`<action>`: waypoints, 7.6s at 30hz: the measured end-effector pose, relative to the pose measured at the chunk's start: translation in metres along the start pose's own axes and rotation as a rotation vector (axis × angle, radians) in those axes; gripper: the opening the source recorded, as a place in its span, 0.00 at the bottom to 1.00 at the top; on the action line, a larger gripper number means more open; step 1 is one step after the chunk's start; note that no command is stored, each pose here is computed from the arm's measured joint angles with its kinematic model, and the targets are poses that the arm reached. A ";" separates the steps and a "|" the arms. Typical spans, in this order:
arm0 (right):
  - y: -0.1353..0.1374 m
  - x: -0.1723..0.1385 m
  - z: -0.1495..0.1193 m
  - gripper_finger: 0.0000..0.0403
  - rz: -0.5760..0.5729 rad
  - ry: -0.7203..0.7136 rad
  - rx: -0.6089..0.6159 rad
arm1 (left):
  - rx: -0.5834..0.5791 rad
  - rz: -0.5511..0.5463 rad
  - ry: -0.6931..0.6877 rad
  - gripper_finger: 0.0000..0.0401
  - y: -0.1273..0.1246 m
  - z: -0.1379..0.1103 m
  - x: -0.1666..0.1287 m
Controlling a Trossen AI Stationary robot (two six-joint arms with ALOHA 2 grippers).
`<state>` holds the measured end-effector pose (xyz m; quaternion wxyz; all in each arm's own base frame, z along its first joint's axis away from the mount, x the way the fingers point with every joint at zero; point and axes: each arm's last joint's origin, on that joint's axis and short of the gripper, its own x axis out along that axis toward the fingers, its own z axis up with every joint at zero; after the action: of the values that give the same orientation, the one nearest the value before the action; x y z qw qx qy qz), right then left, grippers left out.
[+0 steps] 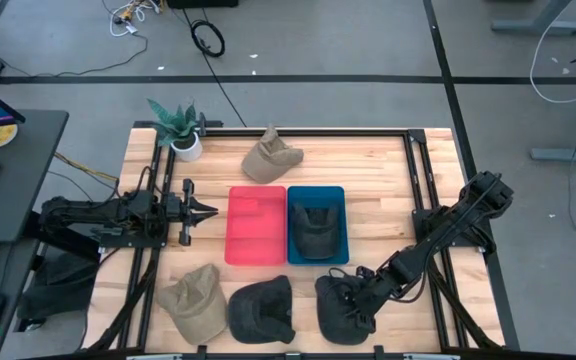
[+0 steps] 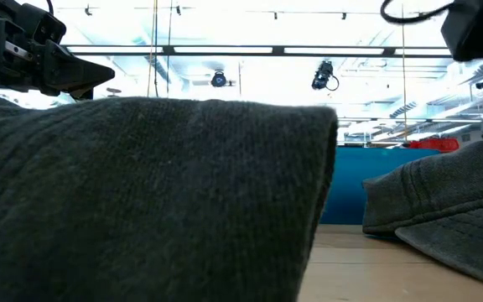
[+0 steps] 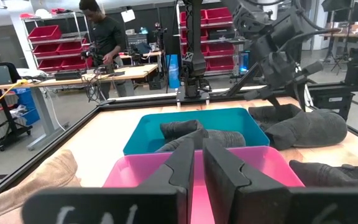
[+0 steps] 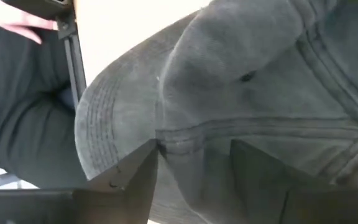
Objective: Pick & Place hat
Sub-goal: Put the right gray cap into the blue bin, then put the gray cap into the blue bin
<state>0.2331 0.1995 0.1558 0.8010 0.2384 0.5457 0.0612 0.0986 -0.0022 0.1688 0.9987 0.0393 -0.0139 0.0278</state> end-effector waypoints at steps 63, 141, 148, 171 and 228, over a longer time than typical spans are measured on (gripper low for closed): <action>-0.094 -0.135 0.137 0.00 -0.158 -0.090 -0.518 | 0.000 0.000 0.001 0.10 0.000 0.000 0.000; -0.119 -0.130 0.186 0.55 -0.246 -0.459 -0.252 | 0.000 0.000 0.000 0.10 0.000 0.000 0.000; -0.108 -0.160 0.184 0.55 -0.205 -0.586 -0.241 | 0.000 0.000 0.000 0.10 0.000 0.000 0.000; -0.052 -0.133 0.161 0.55 -0.058 -0.517 -0.322 | 0.000 0.000 0.001 0.10 0.000 0.000 0.000; 0.028 0.054 0.202 0.55 -0.140 -0.361 -1.071 | 0.000 0.004 0.000 0.10 0.000 0.000 0.000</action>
<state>0.4419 0.1796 0.1812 0.8928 -0.2312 0.3074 0.2347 0.0987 -0.0020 0.1687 0.9987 0.0393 -0.0139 0.0296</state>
